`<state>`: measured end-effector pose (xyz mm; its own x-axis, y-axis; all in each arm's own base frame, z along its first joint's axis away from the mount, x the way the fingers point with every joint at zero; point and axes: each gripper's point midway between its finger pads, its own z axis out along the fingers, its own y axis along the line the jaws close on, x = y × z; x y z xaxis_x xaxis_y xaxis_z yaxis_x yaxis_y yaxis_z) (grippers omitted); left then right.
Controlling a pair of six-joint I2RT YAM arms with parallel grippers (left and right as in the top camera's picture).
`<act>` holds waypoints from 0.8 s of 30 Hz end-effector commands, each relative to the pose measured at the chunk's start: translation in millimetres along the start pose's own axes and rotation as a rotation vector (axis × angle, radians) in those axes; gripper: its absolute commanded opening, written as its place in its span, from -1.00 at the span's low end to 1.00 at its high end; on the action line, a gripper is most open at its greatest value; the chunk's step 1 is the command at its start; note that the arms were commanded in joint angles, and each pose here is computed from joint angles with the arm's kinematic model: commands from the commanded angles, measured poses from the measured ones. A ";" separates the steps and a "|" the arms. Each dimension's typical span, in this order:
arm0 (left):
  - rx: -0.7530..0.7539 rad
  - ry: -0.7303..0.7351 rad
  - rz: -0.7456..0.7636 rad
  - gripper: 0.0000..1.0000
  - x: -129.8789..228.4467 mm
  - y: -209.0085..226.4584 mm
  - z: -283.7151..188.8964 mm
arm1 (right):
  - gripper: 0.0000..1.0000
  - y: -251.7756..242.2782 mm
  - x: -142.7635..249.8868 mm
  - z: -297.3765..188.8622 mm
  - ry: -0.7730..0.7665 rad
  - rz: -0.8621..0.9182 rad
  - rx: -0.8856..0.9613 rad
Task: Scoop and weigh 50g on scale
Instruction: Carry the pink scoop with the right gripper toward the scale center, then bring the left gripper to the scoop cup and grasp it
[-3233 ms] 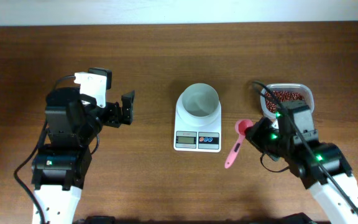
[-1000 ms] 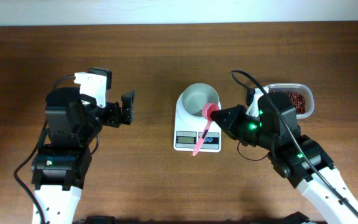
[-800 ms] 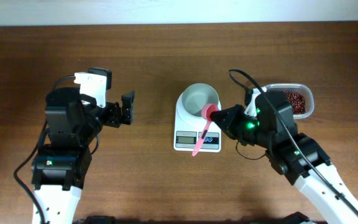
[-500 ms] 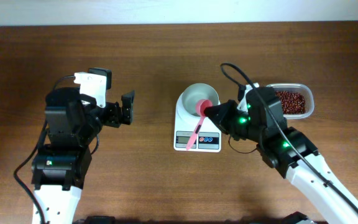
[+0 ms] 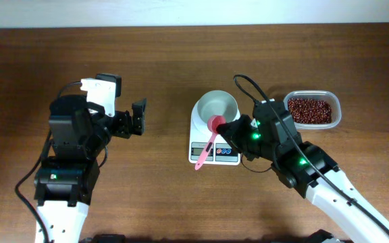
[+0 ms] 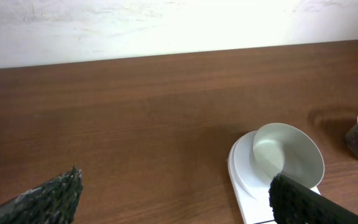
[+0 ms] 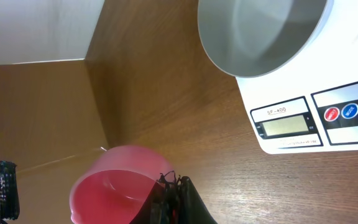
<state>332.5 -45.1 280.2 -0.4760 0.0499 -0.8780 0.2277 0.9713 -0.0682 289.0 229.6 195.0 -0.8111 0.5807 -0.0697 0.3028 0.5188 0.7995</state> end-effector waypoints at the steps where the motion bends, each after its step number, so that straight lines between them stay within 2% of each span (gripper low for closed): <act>1: 0.010 -0.018 0.012 0.98 -7.4 -2.2 -2.6 | -0.92 3.6 0.2 -0.7 -0.008 0.001 0.001; 4: 0.010 -0.018 0.012 0.98 -7.4 -2.2 -2.6 | -0.92 -6.5 3.3 -0.9 0.005 -0.033 0.041; 17: 0.010 -0.018 0.012 0.98 -7.4 -2.2 -2.6 | -0.92 -45.3 14.8 -5.9 0.114 -0.677 0.176; 21: 0.010 -0.018 0.012 0.98 -7.4 -2.2 -2.6 | -0.92 -112.8 -1.9 -31.4 0.098 -0.703 0.529; 24: 0.010 -0.018 0.012 0.98 -7.4 -2.2 -2.6 | -0.92 -101.4 11.7 -24.7 0.160 -0.713 0.436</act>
<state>332.5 -45.1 280.2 -0.4760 0.0499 -0.8780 0.2277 0.9713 -0.0682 232.5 160.0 122.5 -0.9469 -0.0032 -0.3216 -0.0986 0.9547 0.2808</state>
